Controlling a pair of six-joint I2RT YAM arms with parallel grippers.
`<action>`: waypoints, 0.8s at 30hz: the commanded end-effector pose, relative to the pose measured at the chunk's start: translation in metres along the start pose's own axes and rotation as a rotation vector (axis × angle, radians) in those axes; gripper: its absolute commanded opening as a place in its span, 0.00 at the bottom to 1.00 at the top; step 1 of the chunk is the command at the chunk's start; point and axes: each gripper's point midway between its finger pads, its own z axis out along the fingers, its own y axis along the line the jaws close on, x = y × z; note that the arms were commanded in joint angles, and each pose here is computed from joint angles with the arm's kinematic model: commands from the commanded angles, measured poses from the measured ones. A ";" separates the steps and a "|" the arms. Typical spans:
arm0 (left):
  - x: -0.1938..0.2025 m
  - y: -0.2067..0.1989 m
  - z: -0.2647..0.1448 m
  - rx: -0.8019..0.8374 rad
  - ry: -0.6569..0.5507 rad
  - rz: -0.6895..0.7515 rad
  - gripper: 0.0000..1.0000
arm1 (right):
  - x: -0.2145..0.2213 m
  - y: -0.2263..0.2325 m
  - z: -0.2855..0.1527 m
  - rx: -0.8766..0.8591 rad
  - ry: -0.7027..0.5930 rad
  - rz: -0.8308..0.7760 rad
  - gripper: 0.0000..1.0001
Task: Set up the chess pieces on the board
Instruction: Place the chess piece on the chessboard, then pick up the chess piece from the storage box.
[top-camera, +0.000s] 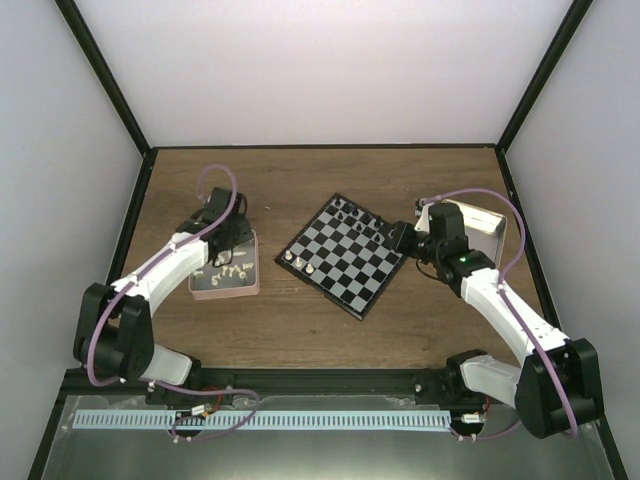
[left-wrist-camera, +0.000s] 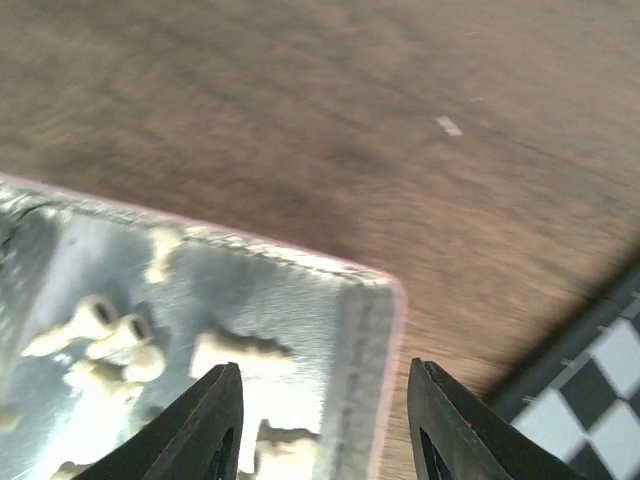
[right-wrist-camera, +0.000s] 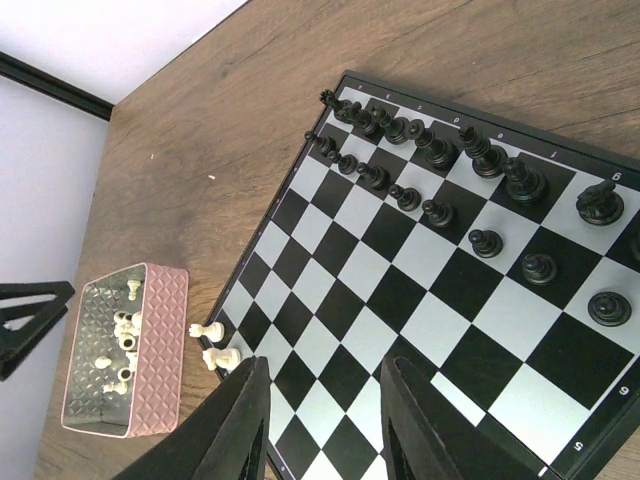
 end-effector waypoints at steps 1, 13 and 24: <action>0.009 0.025 0.014 -0.042 0.009 -0.107 0.48 | 0.002 0.005 -0.001 -0.022 0.003 -0.007 0.32; 0.041 0.049 0.060 -0.131 0.130 -0.180 0.47 | 0.002 0.004 -0.001 -0.010 0.002 -0.013 0.32; 0.048 0.060 0.079 -0.184 0.148 -0.169 0.46 | 0.001 0.005 0.000 -0.016 0.004 -0.014 0.32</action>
